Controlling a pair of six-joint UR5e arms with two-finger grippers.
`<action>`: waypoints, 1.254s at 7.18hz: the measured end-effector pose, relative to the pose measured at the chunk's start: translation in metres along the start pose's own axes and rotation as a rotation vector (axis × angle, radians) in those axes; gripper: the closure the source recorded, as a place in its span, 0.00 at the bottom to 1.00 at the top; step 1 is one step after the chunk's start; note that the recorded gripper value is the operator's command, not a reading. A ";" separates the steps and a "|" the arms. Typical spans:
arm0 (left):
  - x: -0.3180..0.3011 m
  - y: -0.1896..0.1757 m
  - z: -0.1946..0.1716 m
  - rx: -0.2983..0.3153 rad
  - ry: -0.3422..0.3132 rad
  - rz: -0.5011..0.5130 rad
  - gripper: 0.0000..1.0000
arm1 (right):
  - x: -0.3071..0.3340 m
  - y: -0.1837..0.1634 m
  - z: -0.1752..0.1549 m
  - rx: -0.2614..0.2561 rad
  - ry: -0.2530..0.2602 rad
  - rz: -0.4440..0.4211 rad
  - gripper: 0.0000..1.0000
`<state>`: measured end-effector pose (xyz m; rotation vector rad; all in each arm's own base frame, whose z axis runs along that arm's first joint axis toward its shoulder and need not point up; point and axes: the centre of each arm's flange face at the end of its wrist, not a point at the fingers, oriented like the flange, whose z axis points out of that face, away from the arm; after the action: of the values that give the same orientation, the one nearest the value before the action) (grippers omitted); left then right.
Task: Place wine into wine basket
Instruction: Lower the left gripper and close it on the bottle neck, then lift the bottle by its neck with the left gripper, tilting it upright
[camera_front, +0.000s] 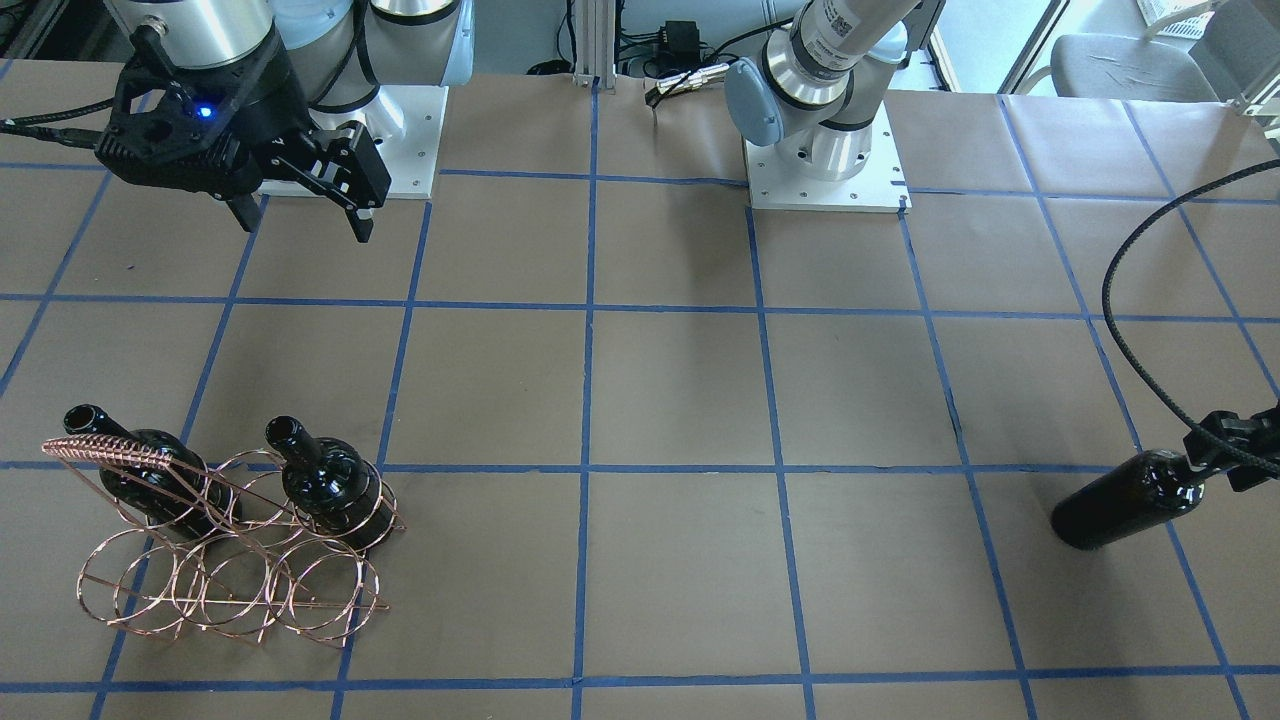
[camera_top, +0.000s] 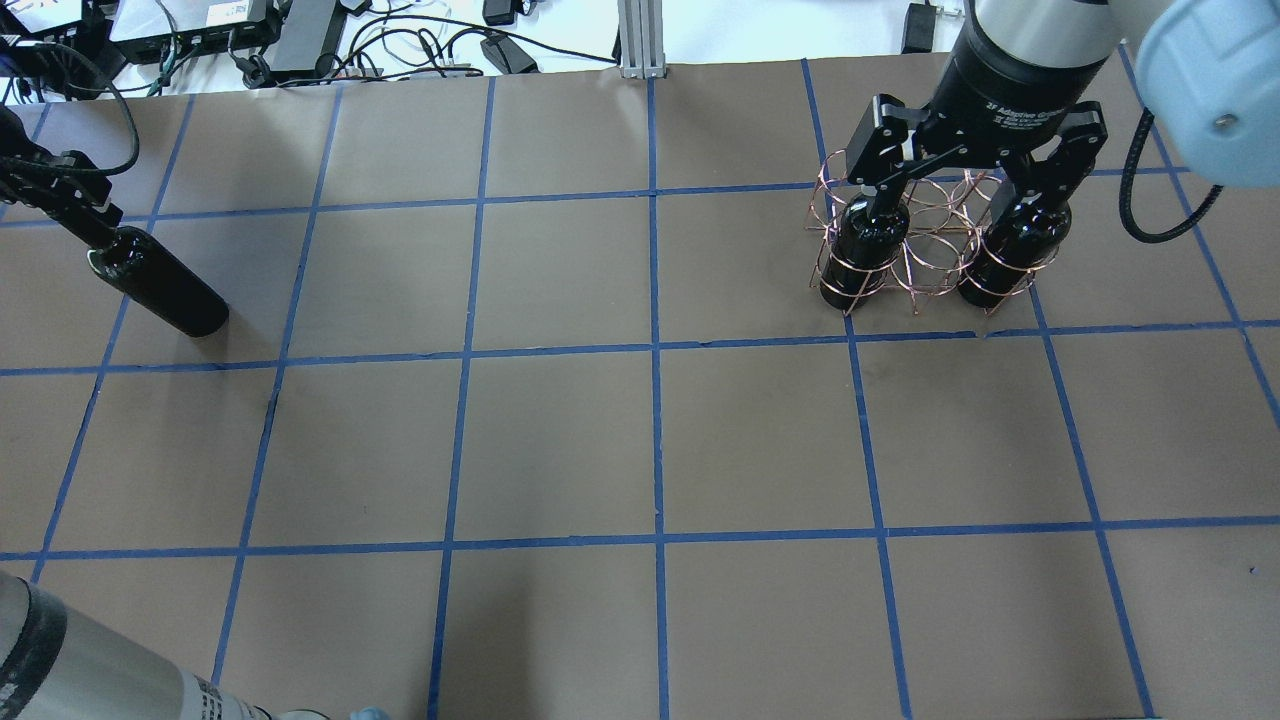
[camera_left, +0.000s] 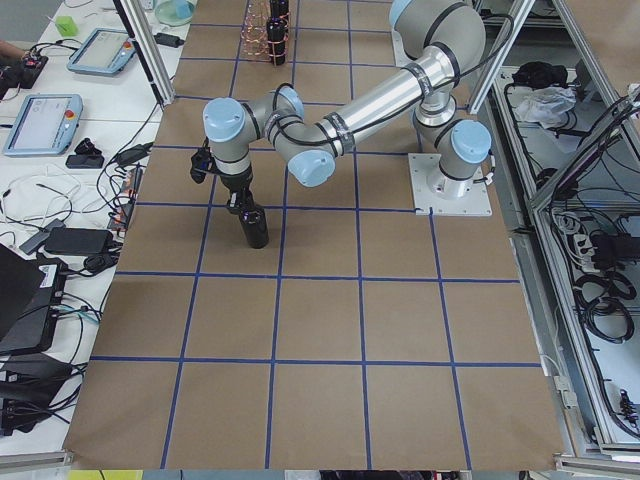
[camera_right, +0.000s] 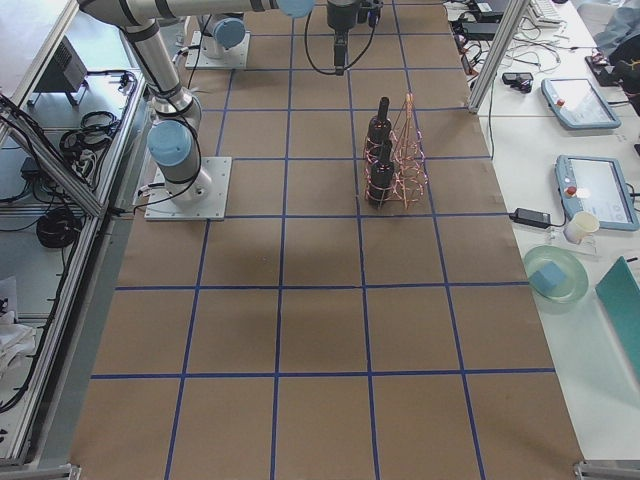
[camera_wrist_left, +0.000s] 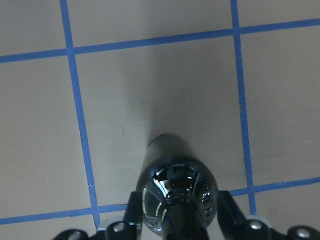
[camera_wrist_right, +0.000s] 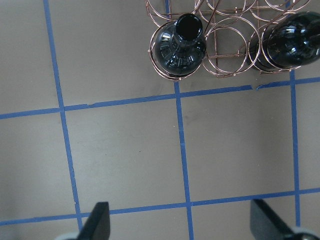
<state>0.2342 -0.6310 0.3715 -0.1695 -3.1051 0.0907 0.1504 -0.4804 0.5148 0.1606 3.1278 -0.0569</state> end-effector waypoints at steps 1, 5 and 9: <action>0.000 0.000 0.000 -0.001 0.000 0.000 0.85 | 0.000 0.000 0.000 0.000 -0.001 -0.001 0.00; 0.001 0.004 0.003 -0.027 0.007 0.008 1.00 | 0.000 0.000 0.000 0.000 0.000 -0.001 0.00; 0.011 0.006 -0.013 -0.017 0.009 0.009 1.00 | 0.001 -0.001 0.001 -0.001 0.000 -0.001 0.00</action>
<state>0.2241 -0.6230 0.3847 -0.1843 -3.0976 0.0632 0.1498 -0.4812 0.5142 0.1593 3.1279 -0.0554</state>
